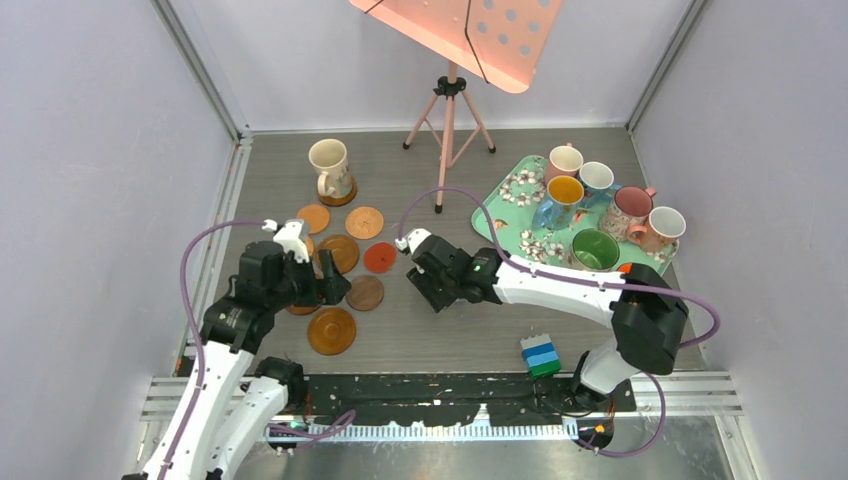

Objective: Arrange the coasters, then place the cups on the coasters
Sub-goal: Place the cup at the center of the board.

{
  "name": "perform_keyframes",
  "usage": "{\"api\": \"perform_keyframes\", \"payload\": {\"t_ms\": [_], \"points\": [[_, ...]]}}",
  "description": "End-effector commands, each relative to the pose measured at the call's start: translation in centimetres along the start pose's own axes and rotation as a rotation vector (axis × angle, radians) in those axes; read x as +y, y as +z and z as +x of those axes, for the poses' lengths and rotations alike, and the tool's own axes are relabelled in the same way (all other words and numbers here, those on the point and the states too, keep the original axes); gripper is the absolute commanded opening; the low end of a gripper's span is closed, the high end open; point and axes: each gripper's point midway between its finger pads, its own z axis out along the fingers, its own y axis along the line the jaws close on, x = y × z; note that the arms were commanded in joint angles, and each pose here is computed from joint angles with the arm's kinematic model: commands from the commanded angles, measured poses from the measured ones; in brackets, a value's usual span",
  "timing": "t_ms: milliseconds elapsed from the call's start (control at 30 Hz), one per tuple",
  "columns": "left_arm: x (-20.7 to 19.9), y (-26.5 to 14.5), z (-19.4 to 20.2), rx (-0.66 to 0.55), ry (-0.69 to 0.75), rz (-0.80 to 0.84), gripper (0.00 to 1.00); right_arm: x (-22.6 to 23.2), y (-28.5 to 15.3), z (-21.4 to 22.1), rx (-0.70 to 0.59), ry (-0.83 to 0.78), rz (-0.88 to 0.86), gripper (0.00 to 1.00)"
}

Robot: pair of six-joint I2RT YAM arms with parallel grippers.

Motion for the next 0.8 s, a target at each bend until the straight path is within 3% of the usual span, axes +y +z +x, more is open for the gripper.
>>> {"api": "perform_keyframes", "payload": {"t_ms": [0,167,433,600,767], "points": [[-2.1,0.0,-1.2,0.006,-0.023,0.086,0.77,0.0,-4.5,-4.4,-0.163,0.044,-0.013,0.49],[-3.7,0.7,-1.5,0.031,-0.018,0.109,0.71,-0.8,-9.7,-5.6,-0.306,0.098,-0.031,0.52],[-8.8,3.9,-2.0,0.124,0.094,0.112,0.58,-4.7,-15.7,-3.4,-0.485,0.202,0.060,0.52],[-14.2,6.5,-2.6,0.153,0.159,0.170,0.50,-6.5,-18.2,-1.2,-0.565,0.259,0.092,0.52],[-16.3,10.0,-2.2,0.198,0.221,0.133,0.41,-7.9,-19.5,0.2,-0.620,0.304,0.124,0.52]]}}
